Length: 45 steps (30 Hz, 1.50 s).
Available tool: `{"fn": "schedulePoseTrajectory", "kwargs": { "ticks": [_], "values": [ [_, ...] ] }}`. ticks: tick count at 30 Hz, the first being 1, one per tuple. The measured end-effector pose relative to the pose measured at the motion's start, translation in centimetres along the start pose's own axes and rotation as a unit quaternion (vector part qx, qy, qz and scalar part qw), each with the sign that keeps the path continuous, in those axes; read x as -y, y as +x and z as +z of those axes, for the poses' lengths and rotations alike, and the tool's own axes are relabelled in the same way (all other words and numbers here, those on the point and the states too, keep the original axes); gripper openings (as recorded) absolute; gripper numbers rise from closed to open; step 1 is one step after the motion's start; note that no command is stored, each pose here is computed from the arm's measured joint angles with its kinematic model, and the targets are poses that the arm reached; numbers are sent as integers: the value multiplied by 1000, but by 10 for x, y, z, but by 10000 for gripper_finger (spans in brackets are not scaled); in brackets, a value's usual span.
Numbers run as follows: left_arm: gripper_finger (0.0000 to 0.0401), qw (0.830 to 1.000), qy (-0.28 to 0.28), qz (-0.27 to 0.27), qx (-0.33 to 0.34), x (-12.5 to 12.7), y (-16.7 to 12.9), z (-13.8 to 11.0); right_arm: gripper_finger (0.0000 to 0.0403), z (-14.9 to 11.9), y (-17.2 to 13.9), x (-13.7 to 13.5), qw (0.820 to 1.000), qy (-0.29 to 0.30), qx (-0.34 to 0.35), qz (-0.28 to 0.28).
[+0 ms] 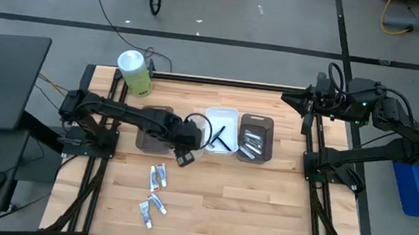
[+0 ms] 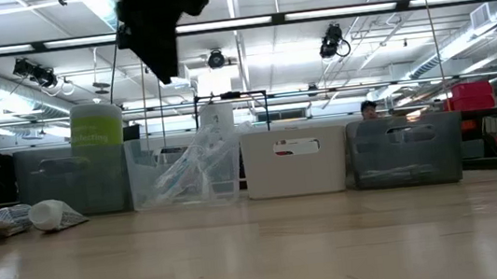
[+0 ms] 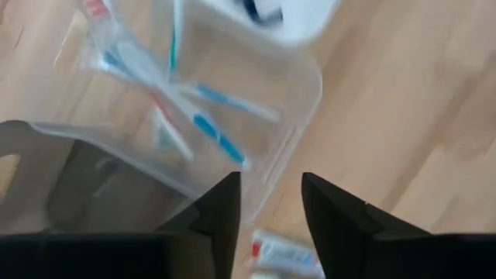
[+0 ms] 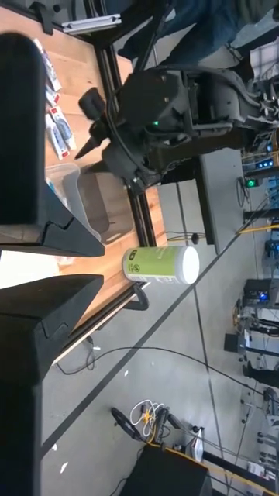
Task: Pick & Place Travel size toiletries
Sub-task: Put the white toothpaste into the left black bin
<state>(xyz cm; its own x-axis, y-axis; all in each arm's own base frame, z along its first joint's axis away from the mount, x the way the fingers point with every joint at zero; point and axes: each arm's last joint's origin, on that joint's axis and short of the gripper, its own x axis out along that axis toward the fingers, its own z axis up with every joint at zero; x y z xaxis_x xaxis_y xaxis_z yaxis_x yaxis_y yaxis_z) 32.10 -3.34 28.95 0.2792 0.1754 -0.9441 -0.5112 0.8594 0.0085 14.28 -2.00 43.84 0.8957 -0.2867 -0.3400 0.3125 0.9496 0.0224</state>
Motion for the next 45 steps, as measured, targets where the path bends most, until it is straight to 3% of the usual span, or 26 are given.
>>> {"fn": "schedulePoseTrajectory", "kwargs": {
  "ticks": [9, 16, 26, 34, 40, 45],
  "values": [
    [64, 991, 129, -9, -32, 19, -19, -28, 53, 0, 1, -1, 1000, 0, -3, 15],
    [7, 980, 198, -6, -35, 25, -34, -48, 53, -1, 2, -2, 999, -1, -8, 33],
    [5, 960, 276, -42, -33, 22, -56, -63, 51, -2, 0, -3, 999, -5, -12, 49],
    [5, 950, 301, -58, -65, 22, -34, -85, 26, -6, 0, -3, 998, -19, -34, 47],
    [4, 941, 317, -100, -67, 19, -23, -106, 16, -10, -2, -1, 998, -33, -48, 38],
    [8, 927, 353, -109, -71, 16, -18, -126, 15, -10, -2, -1, 998, -34, -51, 27]
  ]
}}
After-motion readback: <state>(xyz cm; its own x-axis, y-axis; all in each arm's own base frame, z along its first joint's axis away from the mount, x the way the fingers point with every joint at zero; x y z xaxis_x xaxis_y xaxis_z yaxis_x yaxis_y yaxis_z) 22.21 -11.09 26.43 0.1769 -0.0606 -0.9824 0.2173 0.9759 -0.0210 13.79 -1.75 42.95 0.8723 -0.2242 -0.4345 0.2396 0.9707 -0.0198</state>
